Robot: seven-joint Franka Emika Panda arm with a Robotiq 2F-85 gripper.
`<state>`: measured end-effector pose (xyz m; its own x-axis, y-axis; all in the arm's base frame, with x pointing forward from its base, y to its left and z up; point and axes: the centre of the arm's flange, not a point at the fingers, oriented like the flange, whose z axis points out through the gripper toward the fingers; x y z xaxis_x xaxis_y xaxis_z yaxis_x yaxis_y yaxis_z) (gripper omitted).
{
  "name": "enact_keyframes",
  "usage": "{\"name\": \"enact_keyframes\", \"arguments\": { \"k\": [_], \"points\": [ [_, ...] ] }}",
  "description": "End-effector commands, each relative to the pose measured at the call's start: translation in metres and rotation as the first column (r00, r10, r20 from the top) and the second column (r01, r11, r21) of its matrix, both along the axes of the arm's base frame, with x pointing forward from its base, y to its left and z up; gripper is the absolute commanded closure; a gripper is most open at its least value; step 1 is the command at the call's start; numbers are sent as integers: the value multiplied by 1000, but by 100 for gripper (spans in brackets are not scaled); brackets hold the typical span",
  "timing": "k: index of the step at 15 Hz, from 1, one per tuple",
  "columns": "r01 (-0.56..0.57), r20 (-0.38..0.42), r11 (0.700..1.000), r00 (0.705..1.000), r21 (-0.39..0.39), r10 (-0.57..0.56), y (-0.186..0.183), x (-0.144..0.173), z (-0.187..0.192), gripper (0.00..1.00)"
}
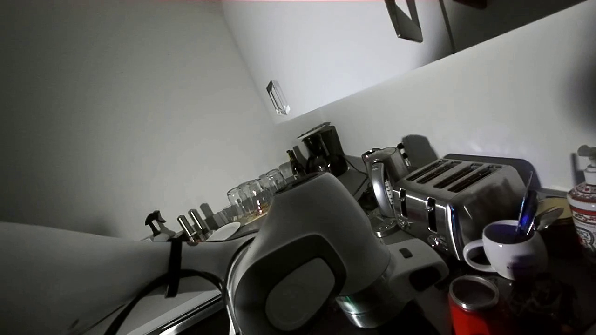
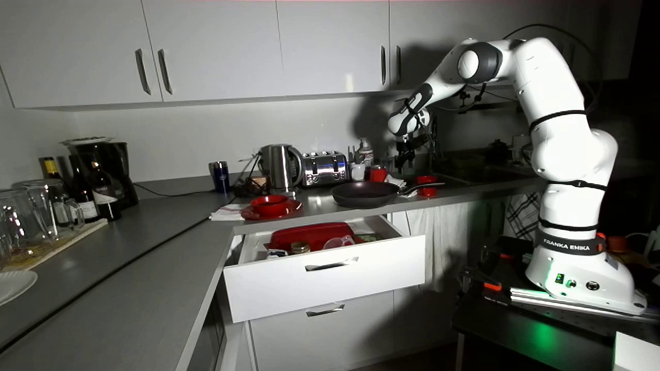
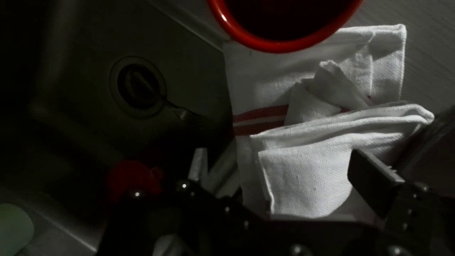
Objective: Use the cloth to wipe the plate
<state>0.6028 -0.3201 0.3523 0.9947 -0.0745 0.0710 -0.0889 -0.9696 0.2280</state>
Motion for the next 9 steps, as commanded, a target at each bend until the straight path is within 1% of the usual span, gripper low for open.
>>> {"name": "enact_keyframes", "arguments": {
  "k": [1, 3, 5, 9],
  "points": [
    [-37, 31, 988, 999, 147, 33, -4, 5, -3, 0],
    [-44, 43, 977, 998, 209, 36, 2, 6, -7, 0],
    [-47, 49, 971, 998, 236, 36, 7, 7, -9, 0],
    [-16, 61, 973, 998, 229, 2, 9, 10, -7, 0]
  ]
}}
